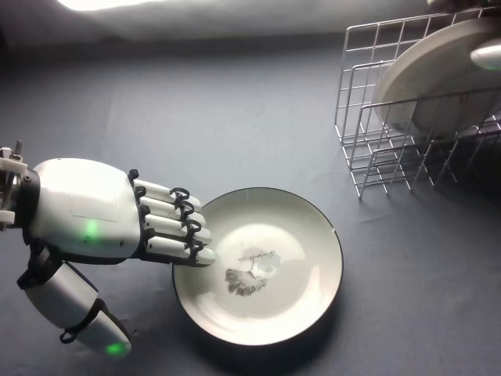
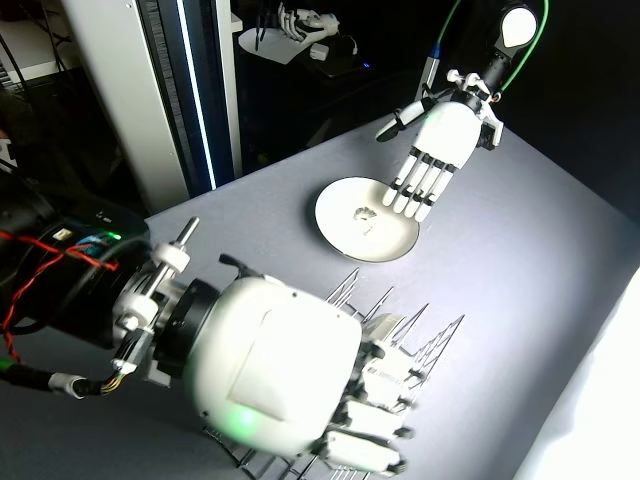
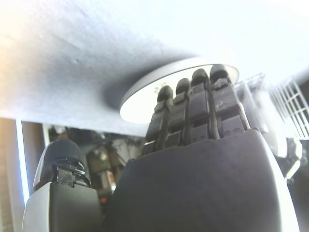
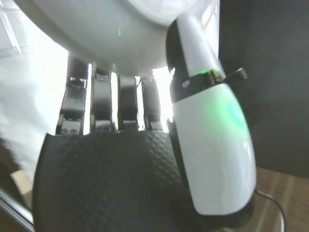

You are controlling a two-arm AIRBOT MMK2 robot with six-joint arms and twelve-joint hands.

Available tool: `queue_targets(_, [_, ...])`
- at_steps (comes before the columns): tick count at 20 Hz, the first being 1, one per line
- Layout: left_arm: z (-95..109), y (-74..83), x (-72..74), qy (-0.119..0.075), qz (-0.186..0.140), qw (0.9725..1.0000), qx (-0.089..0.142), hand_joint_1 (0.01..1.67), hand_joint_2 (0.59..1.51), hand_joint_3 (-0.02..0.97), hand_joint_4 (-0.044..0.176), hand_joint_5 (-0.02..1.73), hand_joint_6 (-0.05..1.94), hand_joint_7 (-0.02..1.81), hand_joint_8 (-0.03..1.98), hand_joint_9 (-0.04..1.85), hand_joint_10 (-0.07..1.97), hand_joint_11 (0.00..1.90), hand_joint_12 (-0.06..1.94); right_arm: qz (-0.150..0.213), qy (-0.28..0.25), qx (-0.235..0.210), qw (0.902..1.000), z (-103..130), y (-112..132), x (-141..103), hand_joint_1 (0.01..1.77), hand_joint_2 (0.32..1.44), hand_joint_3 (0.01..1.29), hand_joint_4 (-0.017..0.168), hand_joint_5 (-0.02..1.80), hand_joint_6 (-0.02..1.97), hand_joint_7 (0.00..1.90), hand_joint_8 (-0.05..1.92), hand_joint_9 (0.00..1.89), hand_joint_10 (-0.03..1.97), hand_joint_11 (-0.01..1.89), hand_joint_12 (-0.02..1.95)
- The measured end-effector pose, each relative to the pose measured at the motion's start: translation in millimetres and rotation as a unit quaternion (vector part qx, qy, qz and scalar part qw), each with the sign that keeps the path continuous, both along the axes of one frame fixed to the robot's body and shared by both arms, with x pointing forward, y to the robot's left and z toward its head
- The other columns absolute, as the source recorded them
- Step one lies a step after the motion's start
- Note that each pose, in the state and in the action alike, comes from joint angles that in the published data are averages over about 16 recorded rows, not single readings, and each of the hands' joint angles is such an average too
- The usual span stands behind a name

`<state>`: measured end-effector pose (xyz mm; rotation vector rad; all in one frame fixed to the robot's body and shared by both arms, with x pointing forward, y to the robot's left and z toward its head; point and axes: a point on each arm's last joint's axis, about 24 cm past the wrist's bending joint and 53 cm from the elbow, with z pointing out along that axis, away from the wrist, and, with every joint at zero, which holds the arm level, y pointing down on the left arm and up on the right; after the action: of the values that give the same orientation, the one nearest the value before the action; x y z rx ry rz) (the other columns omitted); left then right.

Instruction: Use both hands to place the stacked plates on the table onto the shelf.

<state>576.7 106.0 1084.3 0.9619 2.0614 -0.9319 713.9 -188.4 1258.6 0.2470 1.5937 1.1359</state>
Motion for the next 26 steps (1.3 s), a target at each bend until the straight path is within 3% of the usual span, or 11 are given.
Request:
queue_targets(4, [-10.2, 4.2, -0.8, 0.009, 0.010, 0.9999, 0.008, 0.02, 1.072, 0.009, 0.001, 0.02, 0.01, 0.02, 0.01, 0.01, 0.00, 0.02, -0.01, 0.044, -0.051, -0.032, 0.9972, 14.9, 26.6, -16.3, 1.11, 1.14, 0.01, -0.001, 0.42, 0.27, 0.49, 0.17, 0.22, 0.70, 0.01, 1.42])
queue_targets(7, [-19.3, 8.4, -2.1, 0.019, 0.019, 0.9996, 0.014, 0.02, 1.072, 0.009, -0.002, 0.01, 0.00, 0.01, 0.01, 0.01, -0.01, 0.01, -0.02, 0.087, -0.095, -0.066, 0.9894, 21.1, 50.1, -35.2, 1.08, 1.11, 0.01, -0.001, 0.37, 0.20, 0.43, 0.11, 0.18, 0.61, 0.01, 1.25])
queue_targets(15, [-41.6, 20.2, -6.8, 0.043, 0.040, 0.9978, 0.029, 0.01, 1.070, 0.010, -0.009, 0.00, -0.03, 0.00, 0.00, -0.02, -0.03, 0.01, -0.02, 0.217, -0.184, -0.155, 0.9459, 6.5, 109.3, -101.9, 0.93, 1.00, 0.01, 0.002, 0.16, 0.07, 0.18, 0.03, 0.06, 0.23, 0.01, 0.51])
queue_targets(20, [-47.4, 23.8, -8.6, 0.051, 0.046, 0.9971, 0.033, 0.01, 1.067, 0.010, -0.012, -0.01, -0.04, -0.01, -0.01, -0.02, -0.04, 0.02, -0.01, 0.273, -0.193, -0.181, 0.9248, -13.9, 134.0, -136.9, 0.95, 0.94, 0.01, 0.004, 0.05, 0.04, 0.05, 0.03, 0.02, 0.04, 0.01, 0.13])
queue_targets(23, [-47.9, 24.3, -8.5, 0.052, 0.047, 0.9970, 0.033, 0.01, 1.063, 0.009, -0.012, -0.01, -0.04, -0.01, -0.01, -0.03, -0.05, 0.02, 0.00, 0.290, -0.182, -0.190, 0.9201, -27.0, 144.0, -149.4, 1.03, 0.92, 0.01, 0.004, 0.02, 0.03, 0.02, 0.03, 0.01, -0.01, 0.01, 0.01])
queue_targets(26, [-48.0, 24.5, -8.4, 0.051, 0.047, 0.9970, 0.034, 0.01, 1.059, 0.009, -0.012, -0.01, -0.04, -0.01, -0.02, -0.03, -0.05, 0.02, 0.01, 0.300, -0.167, -0.198, 0.9184, -40.1, 152.3, -157.4, 1.15, 0.91, 0.01, 0.003, 0.01, 0.03, 0.01, 0.03, 0.01, -0.01, 0.01, 0.01])
